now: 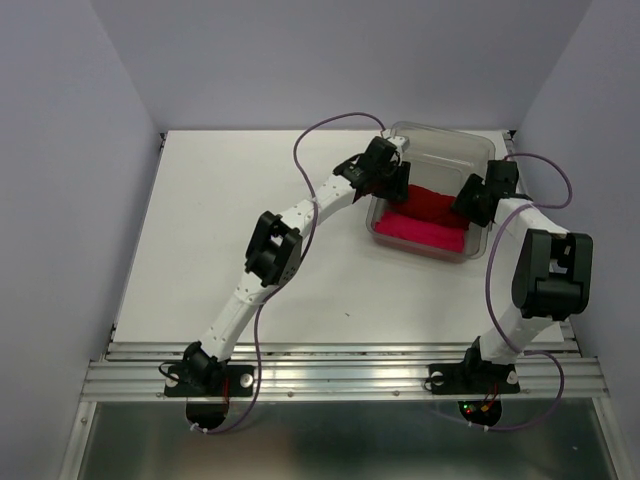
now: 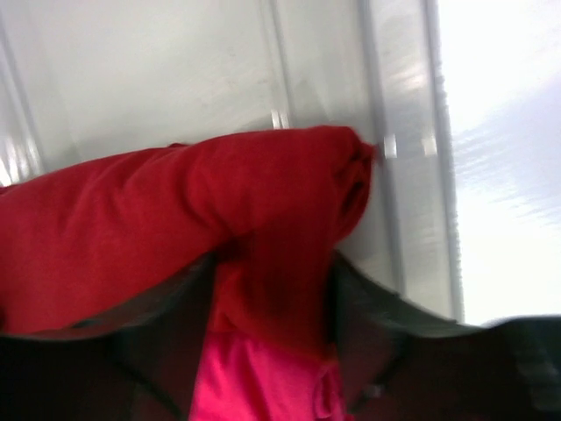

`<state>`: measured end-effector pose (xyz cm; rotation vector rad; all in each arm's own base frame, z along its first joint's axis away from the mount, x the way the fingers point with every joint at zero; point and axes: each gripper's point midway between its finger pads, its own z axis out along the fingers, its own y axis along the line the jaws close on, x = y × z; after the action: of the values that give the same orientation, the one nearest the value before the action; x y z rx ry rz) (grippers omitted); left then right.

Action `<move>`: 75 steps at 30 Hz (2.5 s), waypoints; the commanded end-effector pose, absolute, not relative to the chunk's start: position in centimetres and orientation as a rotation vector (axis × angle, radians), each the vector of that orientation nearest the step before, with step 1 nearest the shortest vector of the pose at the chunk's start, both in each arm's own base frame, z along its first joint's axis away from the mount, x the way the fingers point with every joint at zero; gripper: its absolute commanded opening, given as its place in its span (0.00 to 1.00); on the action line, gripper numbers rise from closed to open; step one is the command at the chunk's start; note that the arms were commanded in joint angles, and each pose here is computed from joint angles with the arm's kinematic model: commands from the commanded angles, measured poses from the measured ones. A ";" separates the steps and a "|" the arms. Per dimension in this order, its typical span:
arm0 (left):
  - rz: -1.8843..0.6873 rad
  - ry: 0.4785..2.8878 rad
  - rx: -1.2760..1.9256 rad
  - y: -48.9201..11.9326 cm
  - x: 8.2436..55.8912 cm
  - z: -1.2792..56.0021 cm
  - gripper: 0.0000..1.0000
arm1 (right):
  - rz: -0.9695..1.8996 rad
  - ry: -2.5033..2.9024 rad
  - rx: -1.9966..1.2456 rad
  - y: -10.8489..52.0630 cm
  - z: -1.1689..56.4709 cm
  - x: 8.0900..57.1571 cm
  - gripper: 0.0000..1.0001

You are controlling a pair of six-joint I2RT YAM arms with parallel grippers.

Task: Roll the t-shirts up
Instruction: Place the T-shirt in the bin, then reset both arms

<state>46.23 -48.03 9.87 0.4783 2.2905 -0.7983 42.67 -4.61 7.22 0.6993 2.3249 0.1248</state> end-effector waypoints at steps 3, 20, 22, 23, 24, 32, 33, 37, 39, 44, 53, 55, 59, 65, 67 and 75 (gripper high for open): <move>-0.772 2.184 0.462 -46.4 46.3 17.7 0.61 | 0.097 2.246 0.662 -5.7 10.2 43.3 0.71; -0.793 2.142 0.455 -46.9 45.1 20.3 0.70 | 0.091 2.119 0.659 -6.2 16.0 43.5 0.67; -0.819 2.141 0.472 -47.8 44.9 19.7 0.65 | 0.133 2.136 0.653 -5.6 15.5 43.8 0.53; -0.831 2.142 0.480 -48.1 44.8 19.4 0.64 | 0.135 2.146 0.658 -5.5 15.1 43.9 0.47; -0.842 2.133 0.483 -48.4 44.8 19.4 0.63 | 0.169 2.160 0.654 -5.0 14.6 44.1 0.38; -0.840 2.187 0.504 -50.4 44.8 14.1 0.62 | 0.159 2.247 0.712 -5.2 9.9 45.1 0.18; -0.833 2.197 0.501 -50.4 44.8 13.6 0.63 | 0.158 2.254 0.719 -5.3 9.4 45.1 0.18; -0.801 2.239 0.506 -50.1 44.9 11.2 0.62 | 0.149 2.269 0.728 -5.4 8.6 45.1 0.17; -0.783 2.266 0.508 -49.9 44.7 10.3 0.63 | 0.150 2.260 0.726 -5.4 9.3 45.1 0.16; -0.793 2.205 0.506 -49.8 44.7 13.7 0.62 | 0.170 2.192 0.690 -5.3 13.4 45.6 0.28; -0.870 1.988 0.487 -48.6 43.3 26.8 0.67 | 0.136 2.062 0.674 -5.7 21.1 43.4 0.97; -0.878 1.975 0.488 -48.3 42.8 27.9 0.69 | 0.090 2.029 0.702 -6.4 22.4 42.1 1.00; -0.879 1.928 0.466 -46.6 41.6 31.8 0.72 | -0.013 1.995 0.788 -7.9 23.2 39.6 1.00; -0.816 1.927 0.414 -43.4 40.2 34.4 0.72 | -0.125 1.934 0.869 -9.4 23.2 36.3 1.00; -0.799 1.948 0.390 -42.5 39.8 34.2 0.72 | -0.143 1.914 0.879 -9.6 23.5 35.7 1.00; -0.721 1.955 0.296 -37.9 37.4 35.5 0.73 | -0.209 1.789 0.976 -10.9 24.2 32.2 1.00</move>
<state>38.60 -40.63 32.33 0.3708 2.0103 -0.7572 33.99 -9.24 22.59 0.8979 1.9192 -0.1441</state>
